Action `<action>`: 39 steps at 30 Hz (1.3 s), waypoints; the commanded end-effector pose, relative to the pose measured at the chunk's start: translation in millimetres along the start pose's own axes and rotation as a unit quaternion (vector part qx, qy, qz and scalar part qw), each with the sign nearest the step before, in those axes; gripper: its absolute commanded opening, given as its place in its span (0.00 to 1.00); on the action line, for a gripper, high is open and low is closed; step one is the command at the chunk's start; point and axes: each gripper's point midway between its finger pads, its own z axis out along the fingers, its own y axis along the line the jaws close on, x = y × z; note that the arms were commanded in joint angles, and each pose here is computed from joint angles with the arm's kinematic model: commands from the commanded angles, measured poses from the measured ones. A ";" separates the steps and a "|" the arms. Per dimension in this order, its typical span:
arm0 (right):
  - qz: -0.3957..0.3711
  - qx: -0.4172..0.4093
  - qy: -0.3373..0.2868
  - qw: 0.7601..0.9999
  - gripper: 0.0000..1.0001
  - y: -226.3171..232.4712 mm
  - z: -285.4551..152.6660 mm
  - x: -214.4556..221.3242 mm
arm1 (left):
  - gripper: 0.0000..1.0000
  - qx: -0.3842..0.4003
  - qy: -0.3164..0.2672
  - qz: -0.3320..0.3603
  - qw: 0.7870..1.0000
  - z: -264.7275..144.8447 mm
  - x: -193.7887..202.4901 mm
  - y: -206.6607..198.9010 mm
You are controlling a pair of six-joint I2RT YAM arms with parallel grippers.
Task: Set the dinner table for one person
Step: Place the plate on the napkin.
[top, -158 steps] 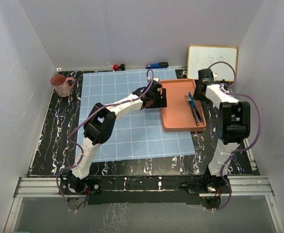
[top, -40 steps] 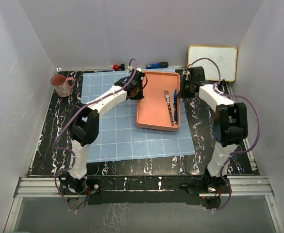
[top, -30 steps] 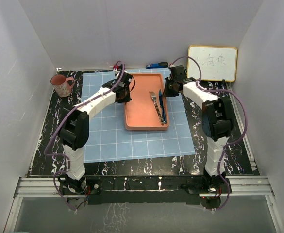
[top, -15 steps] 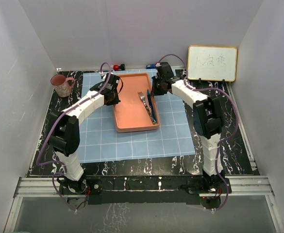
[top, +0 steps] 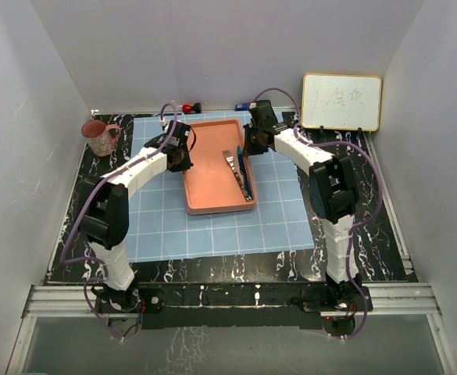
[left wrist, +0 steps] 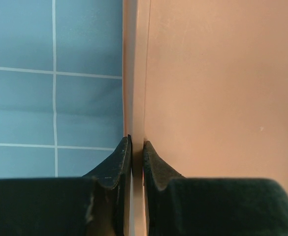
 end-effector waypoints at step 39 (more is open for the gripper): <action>0.010 0.012 -0.114 0.993 0.56 6.4 -2.0 -31.8 | 0.64 0.015 -0.002 0.020 1.000 34.2 4.3 -8.7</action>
